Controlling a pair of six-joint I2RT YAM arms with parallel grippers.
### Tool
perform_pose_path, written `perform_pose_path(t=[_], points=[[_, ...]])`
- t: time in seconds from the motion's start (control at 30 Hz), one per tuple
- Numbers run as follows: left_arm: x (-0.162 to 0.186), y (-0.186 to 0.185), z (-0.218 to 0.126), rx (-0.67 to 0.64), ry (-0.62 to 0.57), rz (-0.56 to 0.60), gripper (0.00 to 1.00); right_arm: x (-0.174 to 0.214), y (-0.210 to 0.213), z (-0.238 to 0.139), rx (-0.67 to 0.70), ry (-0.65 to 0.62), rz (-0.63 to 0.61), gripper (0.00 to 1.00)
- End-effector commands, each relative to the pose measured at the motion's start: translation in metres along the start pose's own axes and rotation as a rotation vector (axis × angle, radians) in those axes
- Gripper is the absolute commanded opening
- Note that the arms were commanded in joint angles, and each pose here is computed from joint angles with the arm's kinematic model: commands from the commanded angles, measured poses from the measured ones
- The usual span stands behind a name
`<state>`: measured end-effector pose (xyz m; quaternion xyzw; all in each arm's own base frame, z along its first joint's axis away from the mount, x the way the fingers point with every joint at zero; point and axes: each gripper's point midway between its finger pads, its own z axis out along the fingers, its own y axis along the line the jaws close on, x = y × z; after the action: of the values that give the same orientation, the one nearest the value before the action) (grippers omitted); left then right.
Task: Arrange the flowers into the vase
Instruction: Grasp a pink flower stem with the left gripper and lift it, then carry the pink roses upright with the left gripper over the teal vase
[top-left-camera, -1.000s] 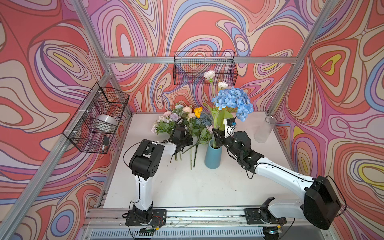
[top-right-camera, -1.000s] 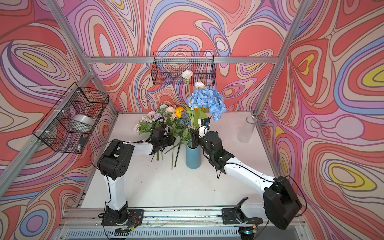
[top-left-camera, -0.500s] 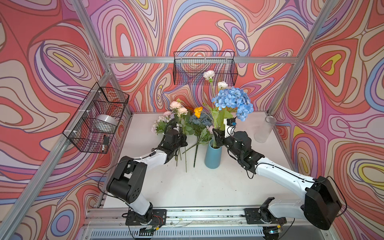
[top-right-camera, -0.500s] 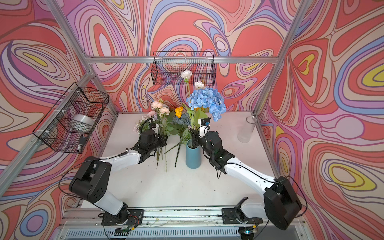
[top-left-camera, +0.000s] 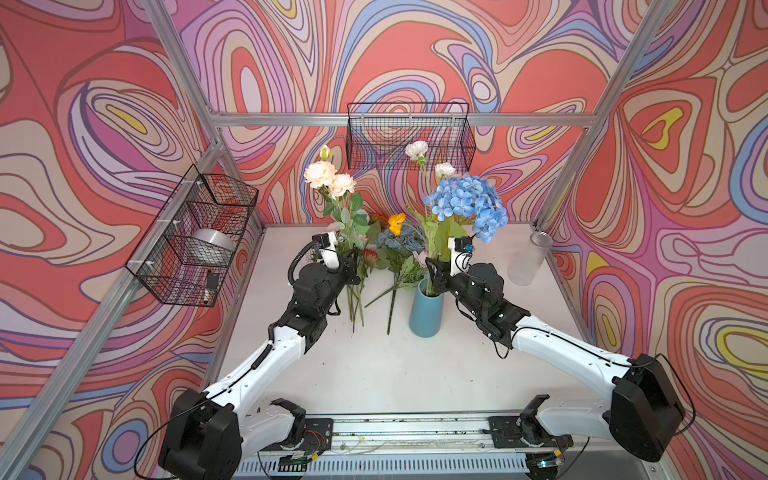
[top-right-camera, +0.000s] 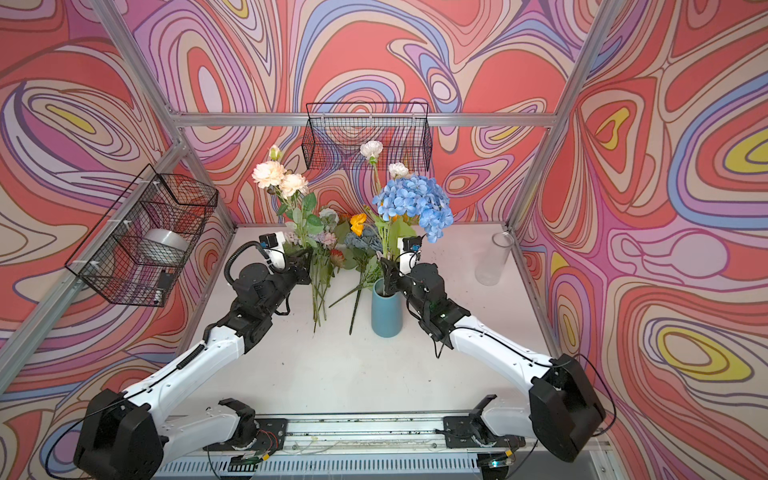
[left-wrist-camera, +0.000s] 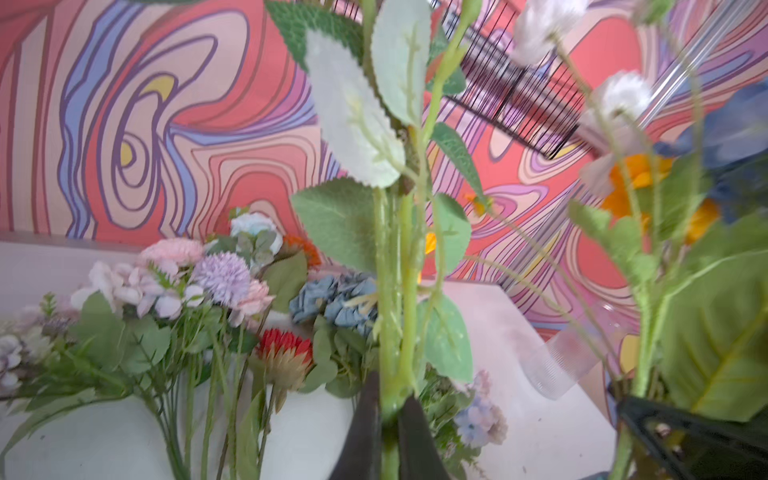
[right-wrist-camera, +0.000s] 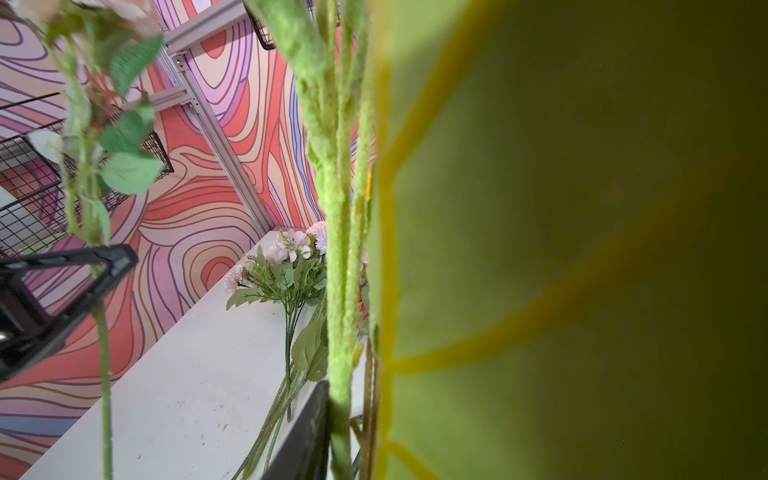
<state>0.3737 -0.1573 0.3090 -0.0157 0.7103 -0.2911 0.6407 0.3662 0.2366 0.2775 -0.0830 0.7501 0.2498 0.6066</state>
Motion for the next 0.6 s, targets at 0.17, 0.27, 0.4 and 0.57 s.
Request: perform_pose_path(t=[0.17, 0.27, 0.4, 0.57], points=[[-0.064, -0.077, -0.014, 0.284, -0.276, -0.037, 0.0, 0.004, -0.006, -0.006, 0.017, 0.001, 0.03, 0.32], [-0.083, -0.1, -0.021, 0.36, -0.393, -0.02, 0.0, 0.004, -0.007, -0.008, 0.02, 0.002, 0.036, 0.33], [-0.104, -0.124, -0.027, 0.449, -0.513, -0.017, 0.0, 0.005, -0.008, -0.01, 0.026, -0.002, 0.042, 0.33], [-0.122, -0.131, -0.018, 0.483, -0.577, -0.09, 0.0, 0.004, -0.009, -0.011, 0.029, -0.004, 0.044, 0.33]])
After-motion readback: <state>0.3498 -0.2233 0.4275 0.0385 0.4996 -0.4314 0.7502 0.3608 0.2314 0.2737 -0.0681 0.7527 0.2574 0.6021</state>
